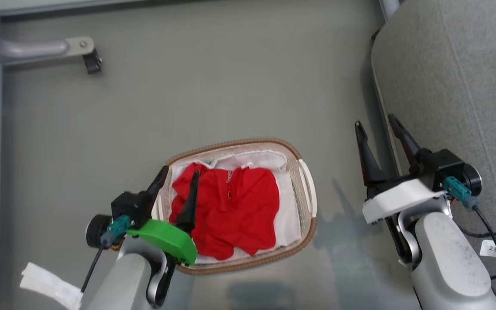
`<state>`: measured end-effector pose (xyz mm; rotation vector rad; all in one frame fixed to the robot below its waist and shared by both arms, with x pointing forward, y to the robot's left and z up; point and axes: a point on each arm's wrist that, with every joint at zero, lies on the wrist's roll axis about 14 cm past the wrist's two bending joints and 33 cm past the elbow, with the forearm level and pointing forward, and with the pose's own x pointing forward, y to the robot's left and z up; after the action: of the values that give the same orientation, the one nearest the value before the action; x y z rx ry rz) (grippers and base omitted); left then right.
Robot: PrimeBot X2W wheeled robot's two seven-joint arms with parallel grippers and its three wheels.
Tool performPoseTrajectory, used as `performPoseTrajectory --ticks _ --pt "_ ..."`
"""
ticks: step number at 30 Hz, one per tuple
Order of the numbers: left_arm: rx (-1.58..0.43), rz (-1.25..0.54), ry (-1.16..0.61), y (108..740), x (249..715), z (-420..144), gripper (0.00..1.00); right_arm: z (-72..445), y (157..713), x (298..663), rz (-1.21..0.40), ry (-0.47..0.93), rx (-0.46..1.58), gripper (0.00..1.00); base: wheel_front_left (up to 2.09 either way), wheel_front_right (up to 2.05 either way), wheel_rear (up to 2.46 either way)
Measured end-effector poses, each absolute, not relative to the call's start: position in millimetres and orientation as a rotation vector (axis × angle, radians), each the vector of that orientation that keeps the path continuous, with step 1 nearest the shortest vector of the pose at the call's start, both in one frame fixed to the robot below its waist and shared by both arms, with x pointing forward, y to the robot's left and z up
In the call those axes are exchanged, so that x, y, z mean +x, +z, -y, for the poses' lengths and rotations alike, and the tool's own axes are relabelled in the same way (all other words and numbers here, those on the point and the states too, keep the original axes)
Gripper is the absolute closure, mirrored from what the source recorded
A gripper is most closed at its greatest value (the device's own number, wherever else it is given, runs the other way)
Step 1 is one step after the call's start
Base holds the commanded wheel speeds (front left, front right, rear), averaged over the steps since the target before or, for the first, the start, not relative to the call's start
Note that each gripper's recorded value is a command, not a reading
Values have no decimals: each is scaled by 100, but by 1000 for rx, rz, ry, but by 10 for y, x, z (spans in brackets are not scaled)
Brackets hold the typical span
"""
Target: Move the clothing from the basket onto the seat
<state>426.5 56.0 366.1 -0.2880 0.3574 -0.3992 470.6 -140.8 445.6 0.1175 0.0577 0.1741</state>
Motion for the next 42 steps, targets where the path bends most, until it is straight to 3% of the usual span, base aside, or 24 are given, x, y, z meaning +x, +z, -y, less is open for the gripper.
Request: performPoseTrajectory --ticks 14,27,42 --pt "-263 -504 -553 2924 4566 -152 0 1425 3996 5040 -118 180 128 0 0 0 0" --pt "-150 -642 -703 2156 4634 75 0 1552 3538 5101 -198 152 139 0 0 0 0" --pt "-7 -909 -767 1299 4331 130 0 1707 3260 5019 -265 114 147 0 0 0 0"
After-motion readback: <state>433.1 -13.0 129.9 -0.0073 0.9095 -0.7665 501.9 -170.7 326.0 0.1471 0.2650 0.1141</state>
